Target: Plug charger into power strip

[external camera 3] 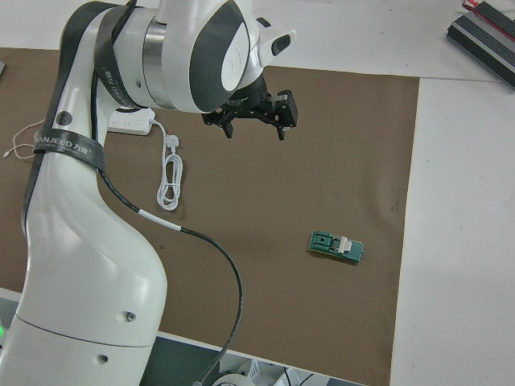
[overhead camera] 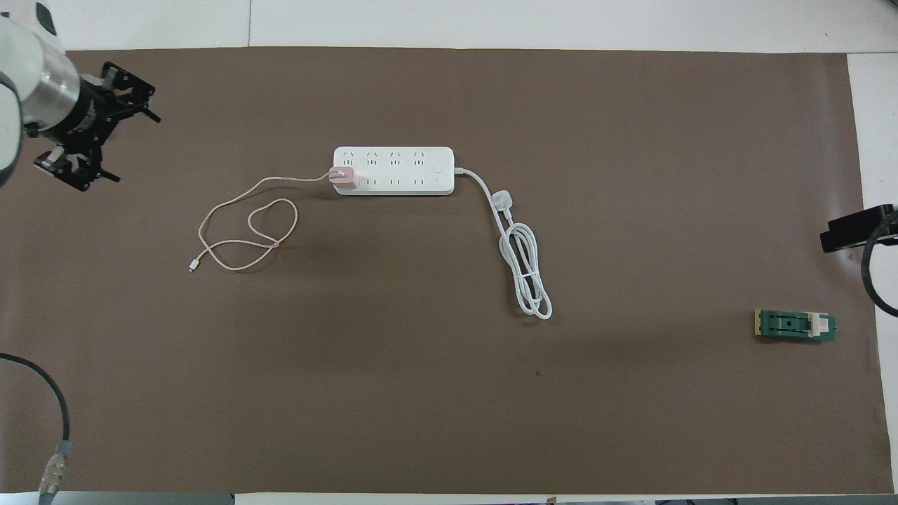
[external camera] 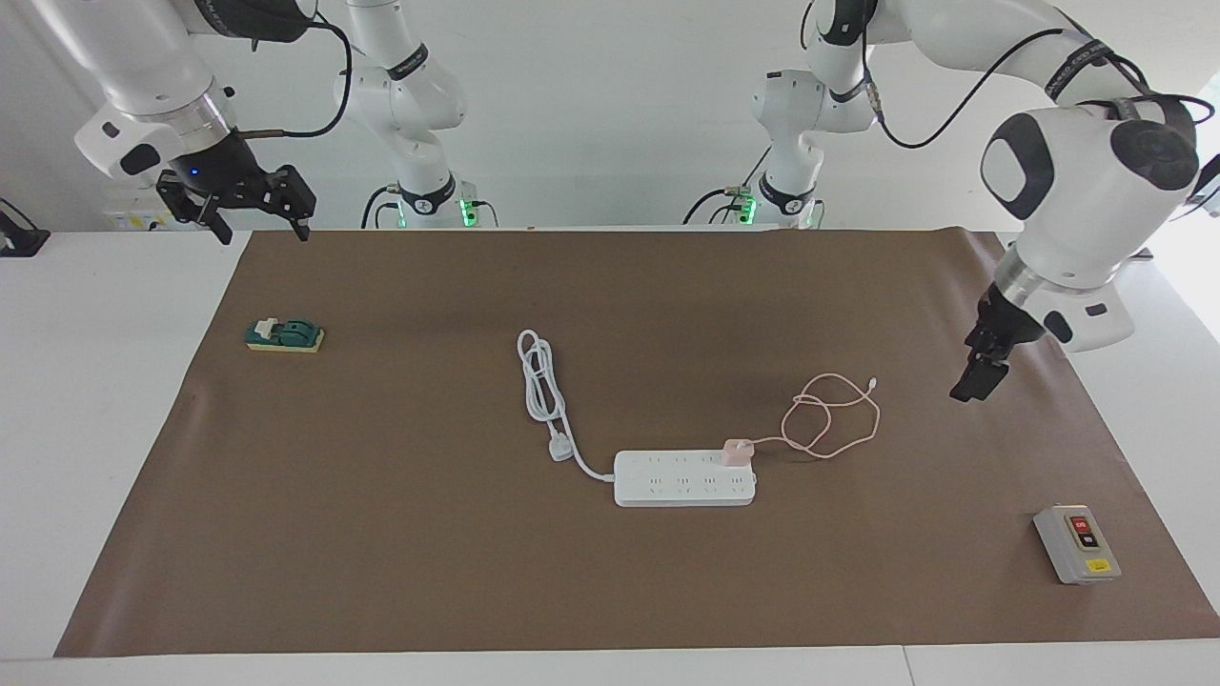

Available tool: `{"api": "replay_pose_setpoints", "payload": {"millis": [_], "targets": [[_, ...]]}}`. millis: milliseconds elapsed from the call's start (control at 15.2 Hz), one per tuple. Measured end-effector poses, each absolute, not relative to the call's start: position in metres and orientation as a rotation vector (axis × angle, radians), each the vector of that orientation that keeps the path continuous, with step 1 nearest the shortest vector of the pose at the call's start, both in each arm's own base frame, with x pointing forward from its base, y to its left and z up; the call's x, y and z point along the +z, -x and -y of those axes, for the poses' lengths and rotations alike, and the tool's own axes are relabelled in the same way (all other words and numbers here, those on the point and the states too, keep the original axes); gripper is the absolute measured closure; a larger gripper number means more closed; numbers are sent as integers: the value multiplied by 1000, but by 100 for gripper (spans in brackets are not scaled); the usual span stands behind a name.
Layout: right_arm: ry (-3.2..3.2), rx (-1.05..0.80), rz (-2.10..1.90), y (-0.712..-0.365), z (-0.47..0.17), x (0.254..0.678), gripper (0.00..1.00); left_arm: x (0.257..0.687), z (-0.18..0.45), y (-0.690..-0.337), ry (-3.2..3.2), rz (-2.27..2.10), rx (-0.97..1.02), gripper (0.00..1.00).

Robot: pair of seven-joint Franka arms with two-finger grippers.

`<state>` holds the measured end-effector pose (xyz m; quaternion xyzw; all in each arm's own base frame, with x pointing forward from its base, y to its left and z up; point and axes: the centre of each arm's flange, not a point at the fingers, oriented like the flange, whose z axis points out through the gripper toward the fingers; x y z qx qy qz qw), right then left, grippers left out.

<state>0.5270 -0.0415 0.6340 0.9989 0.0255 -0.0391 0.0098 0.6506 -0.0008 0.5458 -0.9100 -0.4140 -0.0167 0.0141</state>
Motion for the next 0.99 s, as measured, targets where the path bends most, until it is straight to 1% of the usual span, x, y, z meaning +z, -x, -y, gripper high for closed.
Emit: {"api": "replay_pose_setpoints", "payload": {"millis": [198, 329, 461, 725, 988], "targets": [[-3119, -122, -80, -527, 42, 634, 0, 561, -50, -633, 2947, 967, 27, 0], [-3119, -122, -80, -527, 42, 634, 0, 576, -67, -616, 2985, 829, 87, 0], [-3119, -122, -80, -527, 42, 634, 0, 588, -73, -600, 2997, 782, 154, 0], [-3119, -122, -80, -527, 42, 634, 0, 612, -72, -581, 3022, 760, 148, 0], [-3119, -122, -80, -527, 42, 634, 0, 609, -63, -561, 3050, 722, 187, 0]]}}
